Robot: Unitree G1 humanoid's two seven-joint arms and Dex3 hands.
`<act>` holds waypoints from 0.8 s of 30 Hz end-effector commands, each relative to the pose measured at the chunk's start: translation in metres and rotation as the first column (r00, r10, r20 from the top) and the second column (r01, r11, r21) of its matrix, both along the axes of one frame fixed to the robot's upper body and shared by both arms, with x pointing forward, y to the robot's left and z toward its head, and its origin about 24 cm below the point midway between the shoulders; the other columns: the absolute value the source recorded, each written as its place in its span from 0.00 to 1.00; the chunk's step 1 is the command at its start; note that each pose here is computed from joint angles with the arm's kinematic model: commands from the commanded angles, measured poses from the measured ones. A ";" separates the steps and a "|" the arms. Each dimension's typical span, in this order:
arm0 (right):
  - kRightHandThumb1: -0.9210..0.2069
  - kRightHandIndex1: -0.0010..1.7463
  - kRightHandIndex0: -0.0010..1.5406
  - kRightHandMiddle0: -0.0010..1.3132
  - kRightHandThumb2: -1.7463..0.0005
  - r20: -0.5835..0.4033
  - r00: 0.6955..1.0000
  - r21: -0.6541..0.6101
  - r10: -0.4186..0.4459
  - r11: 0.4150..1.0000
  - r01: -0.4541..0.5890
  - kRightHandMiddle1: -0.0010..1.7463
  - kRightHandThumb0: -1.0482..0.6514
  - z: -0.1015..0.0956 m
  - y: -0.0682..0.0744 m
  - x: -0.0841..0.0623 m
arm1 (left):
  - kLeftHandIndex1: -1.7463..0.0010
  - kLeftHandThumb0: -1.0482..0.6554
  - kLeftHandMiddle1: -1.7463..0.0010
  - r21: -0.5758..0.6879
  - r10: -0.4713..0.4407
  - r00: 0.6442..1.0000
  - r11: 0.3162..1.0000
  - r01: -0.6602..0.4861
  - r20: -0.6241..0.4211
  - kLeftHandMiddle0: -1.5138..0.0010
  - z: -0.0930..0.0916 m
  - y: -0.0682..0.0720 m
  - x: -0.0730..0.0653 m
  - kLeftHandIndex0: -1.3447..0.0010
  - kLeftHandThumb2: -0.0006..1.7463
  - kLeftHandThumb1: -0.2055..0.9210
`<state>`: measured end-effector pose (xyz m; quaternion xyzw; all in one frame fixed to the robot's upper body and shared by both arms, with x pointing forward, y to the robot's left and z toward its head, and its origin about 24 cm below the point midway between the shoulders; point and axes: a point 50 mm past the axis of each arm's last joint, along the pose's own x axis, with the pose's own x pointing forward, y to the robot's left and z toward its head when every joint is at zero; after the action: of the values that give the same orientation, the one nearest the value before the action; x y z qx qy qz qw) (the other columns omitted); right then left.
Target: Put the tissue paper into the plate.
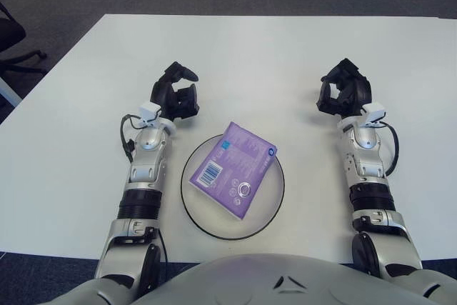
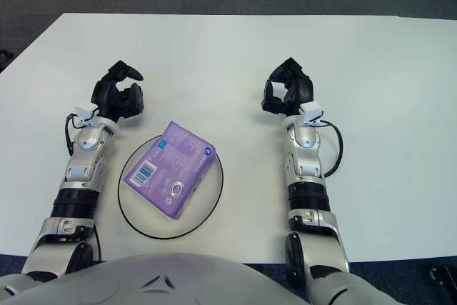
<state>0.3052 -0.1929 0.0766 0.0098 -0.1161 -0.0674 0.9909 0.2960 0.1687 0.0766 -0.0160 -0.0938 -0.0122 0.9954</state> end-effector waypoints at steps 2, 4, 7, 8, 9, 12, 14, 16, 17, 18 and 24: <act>0.46 1.00 0.79 0.42 0.31 -0.296 0.955 0.069 -0.030 0.996 0.053 1.00 0.35 -0.072 0.002 -0.041 | 0.00 0.36 0.00 -0.043 0.041 0.982 0.998 -0.050 -0.184 0.14 -0.051 -0.001 -0.022 0.62 0.66 0.59; 0.46 1.00 0.79 0.42 0.31 -0.301 0.953 0.067 -0.031 0.996 0.054 1.00 0.35 -0.072 0.002 -0.041 | 0.00 0.36 0.00 -0.041 0.041 0.982 0.998 -0.050 -0.183 0.14 -0.051 -0.001 -0.022 0.62 0.66 0.59; 0.46 1.00 0.80 0.42 0.31 -0.306 0.951 0.063 -0.035 0.996 0.057 1.00 0.35 -0.071 0.002 -0.041 | 0.00 0.36 0.00 -0.037 0.043 0.982 0.998 -0.050 -0.183 0.14 -0.051 -0.001 -0.022 0.62 0.66 0.58; 0.46 1.00 0.80 0.42 0.30 -0.308 0.951 0.063 -0.035 0.996 0.057 1.00 0.35 -0.071 0.002 -0.041 | 0.00 0.36 0.00 -0.035 0.043 0.982 0.998 -0.051 -0.183 0.14 -0.051 -0.001 -0.022 0.62 0.66 0.58; 0.46 1.00 0.80 0.42 0.30 -0.309 0.950 0.062 -0.036 0.996 0.058 1.00 0.35 -0.071 0.002 -0.041 | 0.00 0.36 0.00 -0.034 0.044 0.982 0.998 -0.051 -0.183 0.14 -0.051 -0.001 -0.022 0.62 0.66 0.58; 0.47 1.00 0.80 0.42 0.30 -0.312 0.949 0.061 -0.036 0.996 0.058 1.00 0.35 -0.070 0.002 -0.041 | 0.00 0.36 0.00 -0.032 0.046 0.982 0.998 -0.053 -0.183 0.14 -0.051 -0.001 -0.022 0.62 0.66 0.58; 0.47 1.00 0.80 0.42 0.30 -0.314 0.949 0.061 -0.036 0.997 0.057 1.00 0.35 -0.069 0.002 -0.041 | 0.00 0.36 0.00 -0.033 0.046 0.982 0.998 -0.053 -0.182 0.14 -0.051 -0.001 -0.022 0.62 0.66 0.58; 0.47 1.00 0.80 0.42 0.30 -0.316 0.948 0.061 -0.036 0.996 0.058 1.00 0.35 -0.069 0.002 -0.041 | 0.00 0.36 0.00 -0.035 0.045 0.982 0.998 -0.053 -0.182 0.14 -0.051 -0.001 -0.022 0.62 0.66 0.58; 0.47 1.00 0.80 0.42 0.30 -0.316 0.948 0.061 -0.036 0.996 0.058 1.00 0.35 -0.068 0.002 -0.041 | 0.00 0.36 0.00 -0.036 0.045 0.982 0.998 -0.052 -0.181 0.14 -0.051 -0.001 -0.022 0.62 0.66 0.58; 0.47 1.00 0.80 0.42 0.30 -0.317 0.948 0.061 -0.036 0.996 0.059 1.00 0.35 -0.068 0.002 -0.041 | 0.00 0.36 0.00 -0.038 0.044 0.983 0.998 -0.052 -0.181 0.14 -0.051 -0.001 -0.022 0.62 0.66 0.58; 0.48 1.00 0.80 0.43 0.29 -0.322 0.946 0.062 -0.038 0.996 0.061 1.00 0.35 -0.068 0.002 -0.041 | 0.00 0.36 0.00 -0.040 0.041 0.983 0.998 -0.049 -0.178 0.14 -0.050 -0.001 -0.022 0.62 0.66 0.58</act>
<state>0.2998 -0.1929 0.0718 0.0100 -0.0709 -0.0746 0.9946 0.2964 0.1693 0.0770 -0.0154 -0.0956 -0.0041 0.9953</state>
